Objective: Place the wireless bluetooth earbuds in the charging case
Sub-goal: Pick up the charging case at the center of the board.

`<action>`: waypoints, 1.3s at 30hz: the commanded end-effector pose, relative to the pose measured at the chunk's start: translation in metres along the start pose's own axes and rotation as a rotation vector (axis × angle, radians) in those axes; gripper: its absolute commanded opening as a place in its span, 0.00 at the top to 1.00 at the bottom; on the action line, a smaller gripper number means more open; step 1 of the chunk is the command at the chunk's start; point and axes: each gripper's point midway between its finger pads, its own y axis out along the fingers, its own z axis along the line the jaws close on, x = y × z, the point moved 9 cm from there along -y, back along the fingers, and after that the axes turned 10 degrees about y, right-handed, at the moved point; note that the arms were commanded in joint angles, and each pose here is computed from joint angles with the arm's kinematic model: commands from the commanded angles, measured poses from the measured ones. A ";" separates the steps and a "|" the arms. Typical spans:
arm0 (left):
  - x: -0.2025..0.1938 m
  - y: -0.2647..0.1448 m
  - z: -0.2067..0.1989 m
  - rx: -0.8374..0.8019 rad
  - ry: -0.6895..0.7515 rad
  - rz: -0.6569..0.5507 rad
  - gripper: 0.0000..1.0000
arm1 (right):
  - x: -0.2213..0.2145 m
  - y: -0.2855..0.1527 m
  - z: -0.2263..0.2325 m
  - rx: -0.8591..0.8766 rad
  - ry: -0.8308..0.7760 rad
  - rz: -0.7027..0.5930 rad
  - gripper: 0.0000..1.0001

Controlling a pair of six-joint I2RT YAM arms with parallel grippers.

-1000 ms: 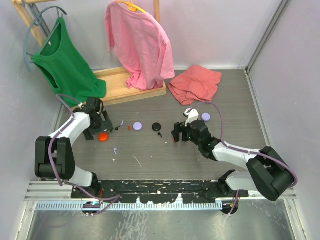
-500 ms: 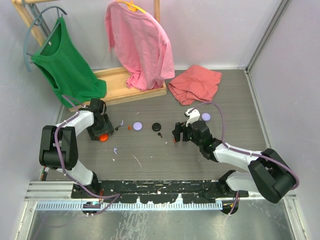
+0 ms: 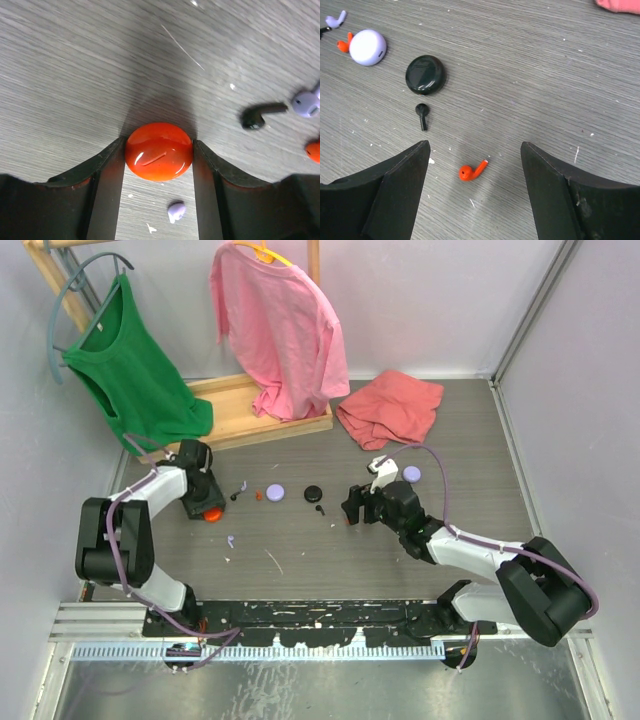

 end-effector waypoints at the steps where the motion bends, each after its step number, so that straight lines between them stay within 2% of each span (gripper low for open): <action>1: -0.004 -0.016 -0.022 -0.154 0.039 -0.056 0.65 | 0.014 0.000 0.016 0.117 0.015 -0.067 0.21; 10: -0.013 -0.078 -0.075 -0.289 0.253 -0.258 0.64 | 0.022 -0.006 0.031 0.263 0.035 -0.106 0.21; 17: -0.031 -0.119 -0.115 -0.446 0.335 -0.399 0.63 | 0.030 -0.014 0.046 0.416 0.080 -0.167 0.21; 27: -0.047 -0.154 -0.145 -0.584 0.086 -0.478 0.63 | 0.033 -0.020 0.068 0.605 0.169 -0.274 0.25; 39: -0.057 -0.177 -0.164 -0.701 -0.011 -0.542 0.62 | 0.034 -0.020 0.096 0.721 0.179 -0.405 0.31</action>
